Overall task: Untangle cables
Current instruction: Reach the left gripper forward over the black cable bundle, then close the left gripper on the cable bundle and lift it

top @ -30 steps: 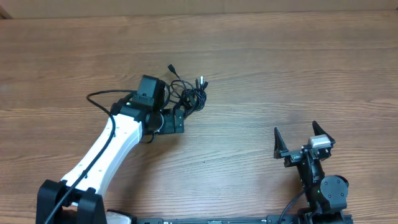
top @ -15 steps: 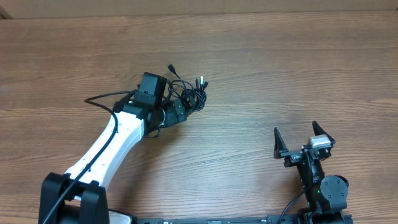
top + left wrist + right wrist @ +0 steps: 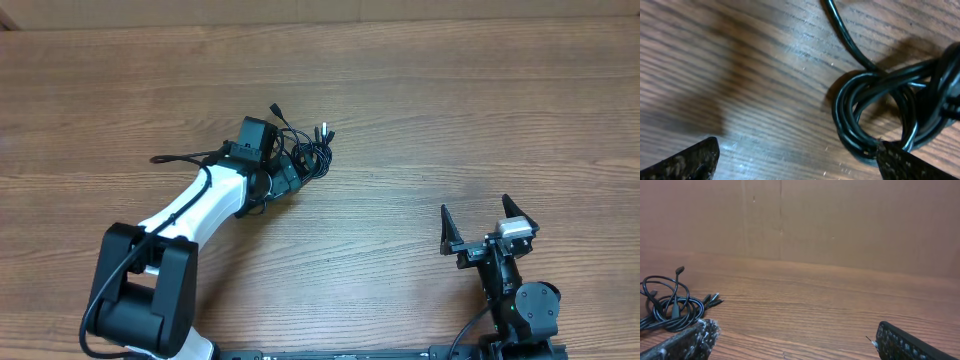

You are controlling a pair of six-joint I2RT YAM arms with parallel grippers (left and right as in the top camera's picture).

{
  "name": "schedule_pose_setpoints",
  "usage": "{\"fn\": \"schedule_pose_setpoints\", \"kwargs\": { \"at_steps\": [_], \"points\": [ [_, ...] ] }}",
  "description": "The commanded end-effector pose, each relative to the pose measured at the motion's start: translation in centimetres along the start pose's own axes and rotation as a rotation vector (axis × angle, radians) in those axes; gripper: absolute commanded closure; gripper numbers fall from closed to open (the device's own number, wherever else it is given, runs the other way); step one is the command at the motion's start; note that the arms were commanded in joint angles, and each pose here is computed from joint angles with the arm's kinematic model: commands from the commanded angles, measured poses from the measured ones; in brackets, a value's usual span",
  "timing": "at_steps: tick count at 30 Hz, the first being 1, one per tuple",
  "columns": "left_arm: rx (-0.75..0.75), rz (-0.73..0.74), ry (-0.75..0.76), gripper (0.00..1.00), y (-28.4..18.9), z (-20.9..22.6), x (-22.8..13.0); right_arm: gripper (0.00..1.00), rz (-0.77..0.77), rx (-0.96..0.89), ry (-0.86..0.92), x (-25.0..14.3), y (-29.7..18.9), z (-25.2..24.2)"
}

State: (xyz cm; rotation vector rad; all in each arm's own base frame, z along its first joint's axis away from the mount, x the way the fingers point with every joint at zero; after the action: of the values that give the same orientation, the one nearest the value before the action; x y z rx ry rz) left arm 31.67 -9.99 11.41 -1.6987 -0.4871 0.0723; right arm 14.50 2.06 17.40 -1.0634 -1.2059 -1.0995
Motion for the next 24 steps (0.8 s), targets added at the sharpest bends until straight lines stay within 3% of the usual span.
{"fn": "schedule_pose_setpoints", "kwargs": {
  "at_steps": [1, 15, 17, 20, 24],
  "points": [
    [-0.006, -0.005, -0.025, 0.0, 0.6, -0.6, 0.4, 0.0, -0.006, -0.007, 0.006, -0.2, 0.0, -0.1],
    [0.021, 0.028, -0.076, 0.0, 3.9, -0.4, 0.2, 0.0, -0.006, -0.007, 0.006, -0.2, 0.0, -0.1],
    [0.031, 0.042, -0.039, 0.01, 3.9, -0.2, -0.1, 0.0, -0.006, -0.007, 0.006, -0.2, 0.0, -0.1],
    [0.051, 0.074, 0.115, 0.14, 3.8, 0.1, -0.5, 0.0, -0.006, -0.007, 0.006, -0.2, 0.0, -0.1],
    [0.09, 0.155, 0.281, 0.15, 3.7, 0.8, -1.6, 0.0, -0.005, -0.007, 0.006, -0.2, 0.0, -0.1]
  ]
}}
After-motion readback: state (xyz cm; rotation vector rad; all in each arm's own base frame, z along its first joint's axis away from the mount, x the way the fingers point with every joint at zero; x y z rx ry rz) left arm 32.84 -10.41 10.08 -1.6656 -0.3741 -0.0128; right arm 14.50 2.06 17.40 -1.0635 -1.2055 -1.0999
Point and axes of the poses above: each gripper's point midway between its finger pads, its own y axis out along the fingers, its own z axis along the line the jaws close on, x = y × z, the point moved 10 cm from there along -y, back along the fingers, and after that the axes turned 6 degrees about y, right-handed, at the moved point
